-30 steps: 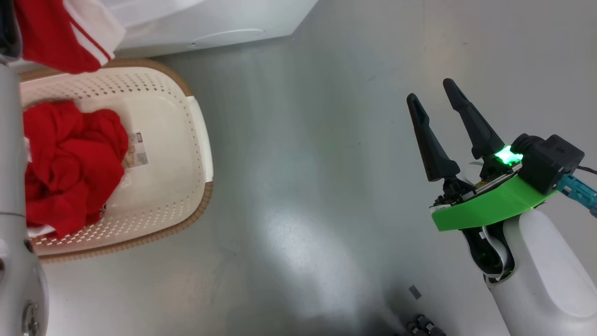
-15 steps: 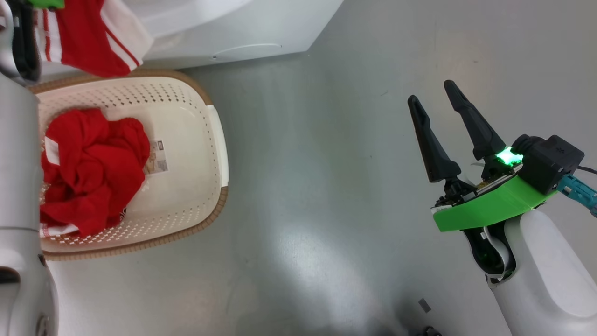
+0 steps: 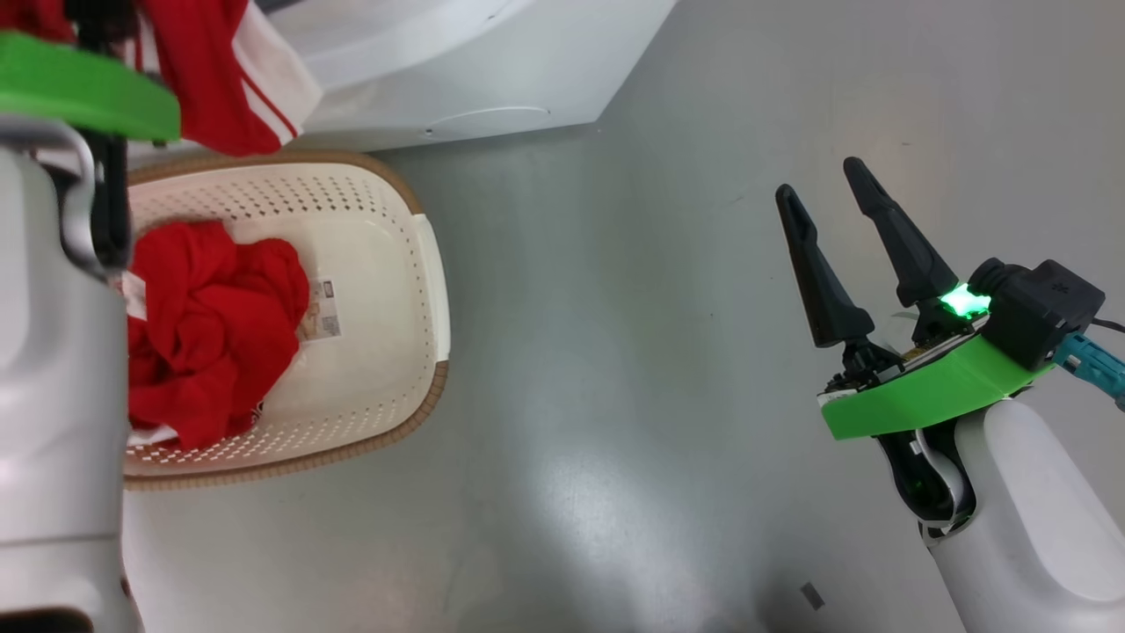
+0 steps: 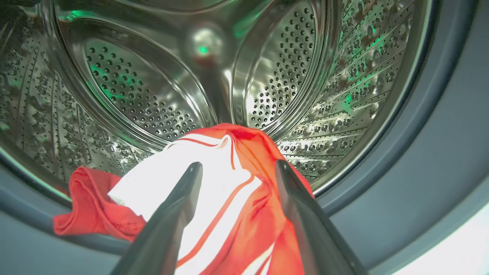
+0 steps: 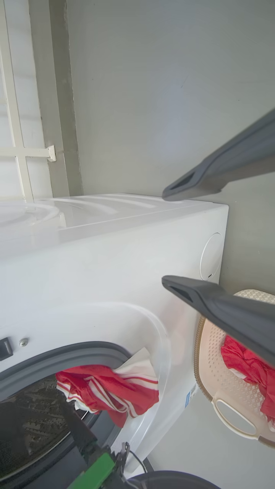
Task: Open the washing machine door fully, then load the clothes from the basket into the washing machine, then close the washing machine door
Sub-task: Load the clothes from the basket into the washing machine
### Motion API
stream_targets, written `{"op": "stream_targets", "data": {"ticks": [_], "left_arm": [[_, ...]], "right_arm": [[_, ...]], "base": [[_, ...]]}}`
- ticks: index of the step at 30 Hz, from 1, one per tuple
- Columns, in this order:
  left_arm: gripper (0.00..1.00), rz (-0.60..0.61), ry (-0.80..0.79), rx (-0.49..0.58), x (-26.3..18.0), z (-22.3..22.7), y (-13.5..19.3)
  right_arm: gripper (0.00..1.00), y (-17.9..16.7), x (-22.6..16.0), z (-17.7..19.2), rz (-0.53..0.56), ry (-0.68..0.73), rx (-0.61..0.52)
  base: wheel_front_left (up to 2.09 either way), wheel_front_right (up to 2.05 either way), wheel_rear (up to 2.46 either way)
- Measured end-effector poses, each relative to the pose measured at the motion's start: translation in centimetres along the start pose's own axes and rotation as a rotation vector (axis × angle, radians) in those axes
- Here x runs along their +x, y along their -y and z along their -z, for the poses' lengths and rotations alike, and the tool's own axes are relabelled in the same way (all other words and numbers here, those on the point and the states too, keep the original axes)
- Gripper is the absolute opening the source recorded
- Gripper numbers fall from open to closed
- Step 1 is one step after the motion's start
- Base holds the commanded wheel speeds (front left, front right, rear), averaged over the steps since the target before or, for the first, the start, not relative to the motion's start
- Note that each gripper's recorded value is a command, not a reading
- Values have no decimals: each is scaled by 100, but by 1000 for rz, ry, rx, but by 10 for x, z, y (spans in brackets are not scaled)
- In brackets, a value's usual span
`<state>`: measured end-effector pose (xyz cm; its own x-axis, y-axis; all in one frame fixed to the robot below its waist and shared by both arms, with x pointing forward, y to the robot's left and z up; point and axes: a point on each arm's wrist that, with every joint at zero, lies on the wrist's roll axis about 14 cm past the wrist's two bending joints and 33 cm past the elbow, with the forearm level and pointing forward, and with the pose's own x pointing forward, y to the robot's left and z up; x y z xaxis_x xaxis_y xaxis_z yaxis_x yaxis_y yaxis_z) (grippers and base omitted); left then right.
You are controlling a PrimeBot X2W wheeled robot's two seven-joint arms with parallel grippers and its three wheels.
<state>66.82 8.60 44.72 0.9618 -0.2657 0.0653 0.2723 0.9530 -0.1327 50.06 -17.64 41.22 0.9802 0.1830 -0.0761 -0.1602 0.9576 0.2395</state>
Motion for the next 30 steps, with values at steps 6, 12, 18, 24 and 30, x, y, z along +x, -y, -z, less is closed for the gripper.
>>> {"op": "stream_targets", "data": {"ticks": [6, 12, 18, 24, 30], "left_arm": [[100, 3, 17, 6, -26, 0, -1], [100, -7, 31, 1, -55, 2, -3], [100, -23, 15, -13, -84, 12, -2], [100, -62, 27, -46, -108, 10, -4], [100, -112, 8, -80, -134, 17, -7]], "right_arm": [[100, -3, 3, -2, -8, 10, 7], [100, -5, 5, -3, -12, 16, 13], [100, -4, 4, 1, -9, 8, 19], [100, -2, 6, -4, -4, 26, 28], [100, 0, 8, -8, 2, 42, 29]], "base": [[0, 0, 0], [0, 0, 0], [0, 0, 0], [0, 0, 0], [0, 0, 0]]}}
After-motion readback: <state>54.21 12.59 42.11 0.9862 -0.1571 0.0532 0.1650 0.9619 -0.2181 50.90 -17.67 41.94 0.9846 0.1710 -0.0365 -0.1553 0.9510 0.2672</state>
